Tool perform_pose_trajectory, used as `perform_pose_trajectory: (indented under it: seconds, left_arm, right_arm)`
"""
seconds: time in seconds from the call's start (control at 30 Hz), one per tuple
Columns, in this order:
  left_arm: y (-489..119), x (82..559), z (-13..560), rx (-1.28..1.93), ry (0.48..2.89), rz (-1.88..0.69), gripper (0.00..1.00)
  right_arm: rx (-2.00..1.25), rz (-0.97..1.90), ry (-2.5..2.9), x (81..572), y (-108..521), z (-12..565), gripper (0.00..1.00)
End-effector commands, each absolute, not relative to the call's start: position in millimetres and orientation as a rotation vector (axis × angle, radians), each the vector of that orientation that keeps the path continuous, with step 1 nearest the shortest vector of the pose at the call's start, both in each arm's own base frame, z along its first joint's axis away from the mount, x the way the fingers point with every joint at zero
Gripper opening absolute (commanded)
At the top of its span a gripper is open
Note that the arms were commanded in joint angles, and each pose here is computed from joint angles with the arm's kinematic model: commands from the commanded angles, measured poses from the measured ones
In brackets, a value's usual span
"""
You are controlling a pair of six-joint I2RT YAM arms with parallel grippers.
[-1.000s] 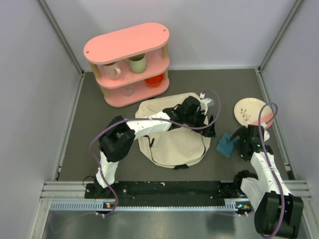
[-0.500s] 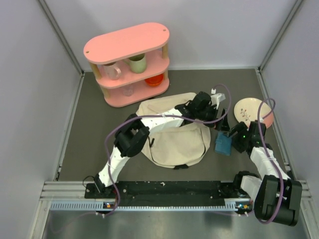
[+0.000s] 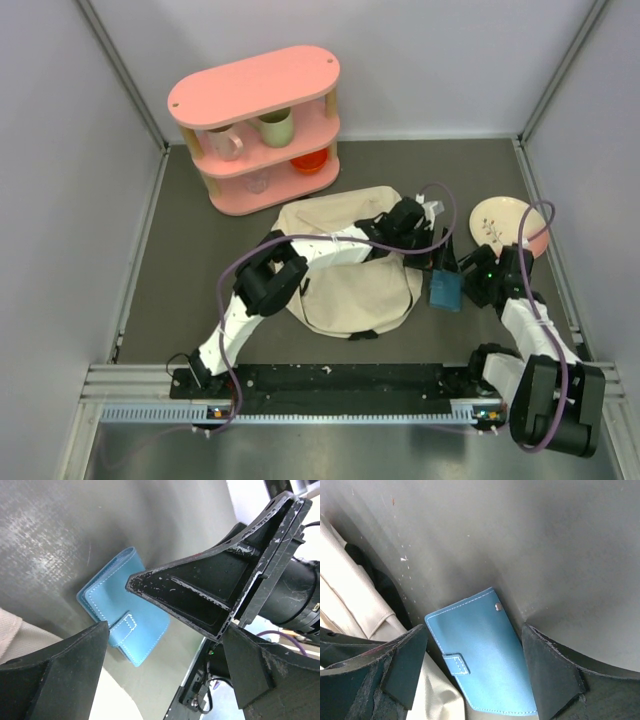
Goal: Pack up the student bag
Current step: Pick up the personal item from the center of the board.
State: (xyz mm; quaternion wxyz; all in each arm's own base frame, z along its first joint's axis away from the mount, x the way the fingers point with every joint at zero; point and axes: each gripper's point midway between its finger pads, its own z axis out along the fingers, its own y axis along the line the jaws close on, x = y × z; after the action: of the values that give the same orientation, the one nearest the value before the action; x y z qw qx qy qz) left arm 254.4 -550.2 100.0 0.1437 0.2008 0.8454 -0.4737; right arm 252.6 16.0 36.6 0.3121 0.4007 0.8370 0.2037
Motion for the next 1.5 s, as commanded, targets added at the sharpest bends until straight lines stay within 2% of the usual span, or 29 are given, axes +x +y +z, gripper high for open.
perform_pose_trajectory:
  seconds: [0.0,0.03,0.07,0.17,0.5,0.7,0.97,1.17,1.47]
  left_arm:
    - [-537,261,83,0.300,2.497,-1.499,0.98]
    - [-546,267,107,0.313,2.347,-1.646,0.97]
    - [-545,259,110,0.332,2.337,-1.719,0.96]
    - [-538,257,114,0.362,2.326,-1.723,0.96]
    - [-502,259,110,0.425,2.313,-1.379,0.97]
    - [-524,242,100,0.576,2.311,-1.339,0.96]
    - [-521,223,52,0.686,2.475,-1.149,0.94]
    - [-510,214,27,0.763,2.506,-1.005,0.93]
    - [-542,208,24,0.819,2.487,-1.114,0.88]
  right_arm:
    - [1.197,0.462,2.308,214,16,7,0.77]
    - [1.196,0.458,2.305,214,16,7,0.77]
    - [1.190,0.461,2.308,213,16,8,0.77]
    - [1.189,0.449,2.311,213,15,10,0.78]
    - [1.116,0.394,2.291,233,2,30,0.80]
    - [1.037,0.419,2.298,243,4,43,0.76]
    - [0.933,0.490,2.361,248,14,45,0.74]
    - [0.920,0.509,2.383,254,16,45,0.74]
    - [0.852,0.650,2.394,253,34,48,0.70]
